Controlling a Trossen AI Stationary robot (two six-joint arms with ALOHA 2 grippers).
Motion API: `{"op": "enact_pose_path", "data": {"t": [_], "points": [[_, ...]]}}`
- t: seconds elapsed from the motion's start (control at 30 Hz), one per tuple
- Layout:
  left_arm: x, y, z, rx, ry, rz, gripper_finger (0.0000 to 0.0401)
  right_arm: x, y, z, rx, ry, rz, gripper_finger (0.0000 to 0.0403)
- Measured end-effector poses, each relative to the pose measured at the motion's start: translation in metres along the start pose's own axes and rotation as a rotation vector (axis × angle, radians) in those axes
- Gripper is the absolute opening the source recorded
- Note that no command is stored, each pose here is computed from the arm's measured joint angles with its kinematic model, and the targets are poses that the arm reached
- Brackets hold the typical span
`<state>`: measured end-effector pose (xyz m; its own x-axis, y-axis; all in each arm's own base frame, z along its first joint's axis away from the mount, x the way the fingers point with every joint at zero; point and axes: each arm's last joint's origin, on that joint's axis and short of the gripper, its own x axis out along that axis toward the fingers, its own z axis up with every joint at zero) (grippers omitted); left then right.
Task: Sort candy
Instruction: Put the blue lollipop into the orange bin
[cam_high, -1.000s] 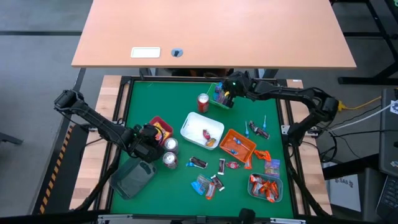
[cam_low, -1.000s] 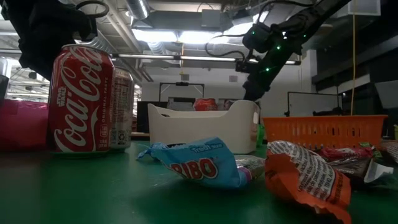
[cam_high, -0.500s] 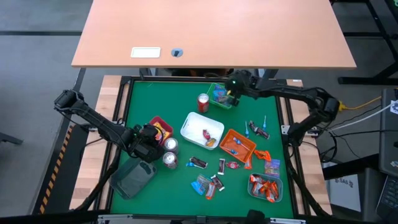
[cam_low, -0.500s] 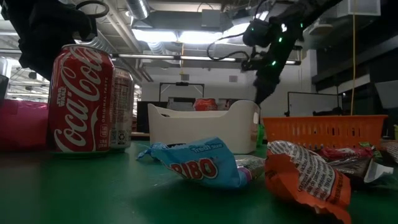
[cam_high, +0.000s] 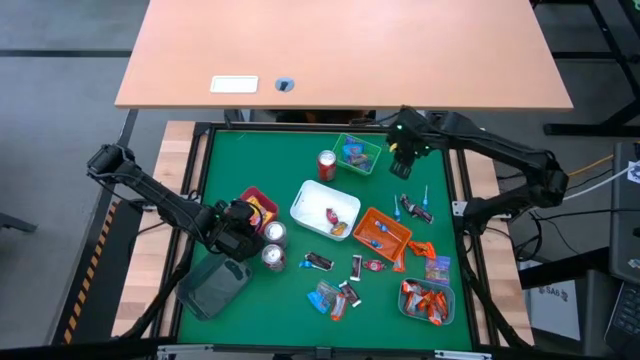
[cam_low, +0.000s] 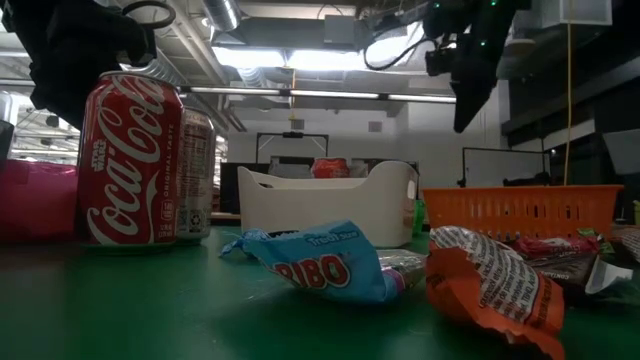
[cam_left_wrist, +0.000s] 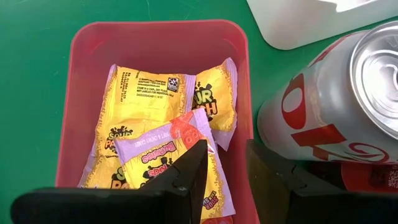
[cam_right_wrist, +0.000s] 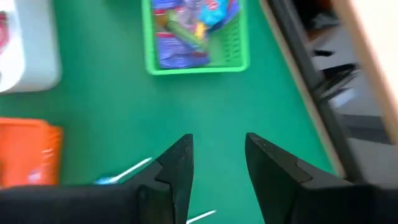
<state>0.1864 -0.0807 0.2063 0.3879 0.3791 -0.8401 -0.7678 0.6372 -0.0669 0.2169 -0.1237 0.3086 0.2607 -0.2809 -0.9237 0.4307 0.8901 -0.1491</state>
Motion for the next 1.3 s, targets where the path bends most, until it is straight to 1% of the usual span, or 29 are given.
{"op": "enact_pose_path", "data": {"t": [0.13, 0.23, 0.37, 0.5, 0.7, 0.77, 0.87, 0.97, 1.07, 1.2, 1.3], "points": [[0.000, 0.000, 0.000, 0.000, 0.000, 0.000, 0.0099, -0.003, 0.003, -0.005, 0.058, 0.029, 0.101, 0.0143], [0.000, 0.000, 0.000, 0.000, 0.000, 0.000, 0.0099, -0.002, 0.005, -0.008, 0.099, 0.054, 0.140, 0.0143], [0.000, 0.000, 0.000, 0.000, 0.000, -0.001, 0.0099, 0.015, 0.009, -0.018, 0.144, 0.119, 0.190, 0.0143], [0.000, 0.000, 0.000, 0.000, 0.000, -0.001, 0.0099, 0.040, 0.014, -0.032, 0.192, 0.169, 0.194, 0.0143], [0.000, 0.000, 0.000, 0.001, 0.000, -0.001, 0.0099, 0.075, 0.020, -0.049, 0.279, 0.162, 0.188, 0.0143], [0.000, 0.000, 0.000, 0.000, 0.000, -0.001, 0.0099, 0.083, 0.021, -0.054, 0.287, 0.159, 0.188, 0.0143], [0.000, 0.000, 0.000, 0.000, 0.000, -0.001, 0.0099, 0.094, 0.024, -0.060, 0.295, 0.147, 0.212, 0.0143], [0.000, 0.000, 0.000, 0.000, 0.000, -0.001, 0.0099, 0.102, 0.027, -0.066, 0.329, 0.148, 0.238, 0.0143], [0.000, 0.000, 0.000, 0.000, 0.000, -0.002, 0.0099, 0.109, 0.028, -0.073, 0.363, 0.163, 0.235, 0.0143], [0.000, -0.001, 0.000, -0.004, -0.002, -0.009, 0.0099, 0.116, 0.030, -0.081, 0.370, 0.187, 0.233, 0.0143], [0.000, -0.001, 0.000, -0.005, -0.002, -0.009, 0.0099, 0.123, 0.032, -0.086, 0.380, 0.174, 0.262, 0.0143]]}}
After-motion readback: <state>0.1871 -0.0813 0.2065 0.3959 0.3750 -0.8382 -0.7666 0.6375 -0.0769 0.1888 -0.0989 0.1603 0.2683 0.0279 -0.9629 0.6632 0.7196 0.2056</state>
